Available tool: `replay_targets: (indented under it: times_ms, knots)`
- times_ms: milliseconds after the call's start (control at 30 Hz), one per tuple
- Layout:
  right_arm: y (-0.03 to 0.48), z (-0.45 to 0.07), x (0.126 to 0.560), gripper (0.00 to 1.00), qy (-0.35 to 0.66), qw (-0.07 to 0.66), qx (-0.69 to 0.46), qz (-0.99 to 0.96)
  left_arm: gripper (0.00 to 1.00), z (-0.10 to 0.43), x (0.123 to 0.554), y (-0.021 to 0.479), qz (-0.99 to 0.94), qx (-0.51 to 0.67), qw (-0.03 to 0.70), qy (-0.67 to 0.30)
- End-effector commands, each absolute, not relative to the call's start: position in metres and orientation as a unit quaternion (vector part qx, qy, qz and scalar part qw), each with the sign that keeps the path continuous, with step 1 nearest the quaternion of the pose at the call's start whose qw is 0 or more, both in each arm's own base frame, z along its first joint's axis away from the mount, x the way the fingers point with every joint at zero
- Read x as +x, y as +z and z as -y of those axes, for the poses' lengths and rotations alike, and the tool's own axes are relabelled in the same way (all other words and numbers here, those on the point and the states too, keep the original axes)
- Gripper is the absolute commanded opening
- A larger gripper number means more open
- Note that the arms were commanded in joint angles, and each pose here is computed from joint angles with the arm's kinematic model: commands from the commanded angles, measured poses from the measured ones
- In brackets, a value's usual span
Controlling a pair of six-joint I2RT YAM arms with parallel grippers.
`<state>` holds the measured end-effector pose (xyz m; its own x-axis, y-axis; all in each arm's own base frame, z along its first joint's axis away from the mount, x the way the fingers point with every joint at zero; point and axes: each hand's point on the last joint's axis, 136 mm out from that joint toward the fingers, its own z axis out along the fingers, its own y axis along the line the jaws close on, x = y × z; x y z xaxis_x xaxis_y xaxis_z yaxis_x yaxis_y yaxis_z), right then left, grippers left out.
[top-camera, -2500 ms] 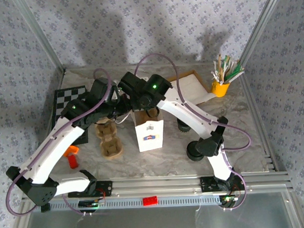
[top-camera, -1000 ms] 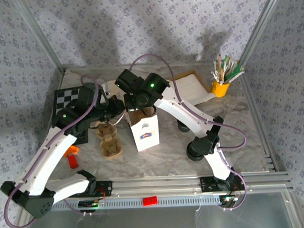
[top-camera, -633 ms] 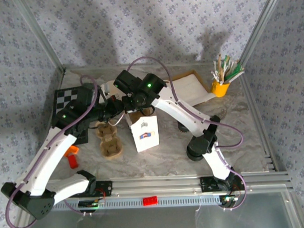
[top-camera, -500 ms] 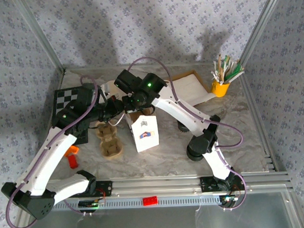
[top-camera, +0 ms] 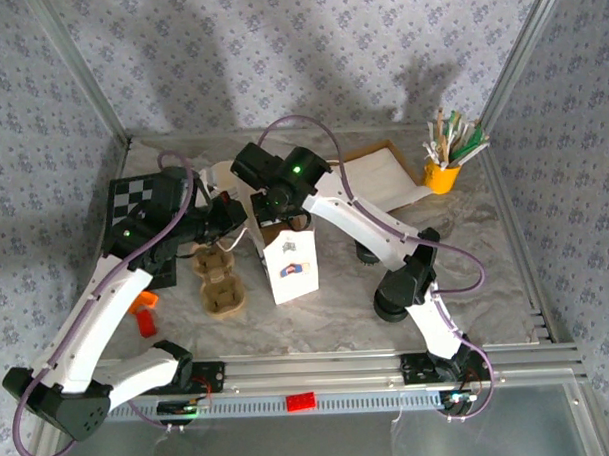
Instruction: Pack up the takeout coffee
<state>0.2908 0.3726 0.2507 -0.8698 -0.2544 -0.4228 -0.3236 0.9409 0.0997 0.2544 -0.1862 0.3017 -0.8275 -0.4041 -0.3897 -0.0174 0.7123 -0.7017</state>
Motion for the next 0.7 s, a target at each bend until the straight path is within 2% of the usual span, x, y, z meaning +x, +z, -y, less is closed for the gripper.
replay_targets:
  times_ms: [0,333,567,667]
  knots:
    - [0.261,-0.365,0.292,0.00,0.079,0.216,-0.152,-0.961,0.00,0.190,0.246,0.321,-0.877,-0.099,0.271,-0.384]
    - [0.240,-0.374,0.298,0.00,0.078,0.196,-0.155,-0.965,0.00,0.192,0.246,0.326,-0.875,-0.090,0.273,-0.390]
    - [0.238,-0.359,0.310,0.00,0.026,0.223,-0.155,-0.962,0.00,0.189,0.247,0.323,-0.877,-0.100,0.274,-0.381]
    - [0.233,-0.355,0.306,0.00,0.014,0.212,-0.156,-0.965,0.00,0.190,0.246,0.324,-0.875,-0.100,0.272,-0.387]
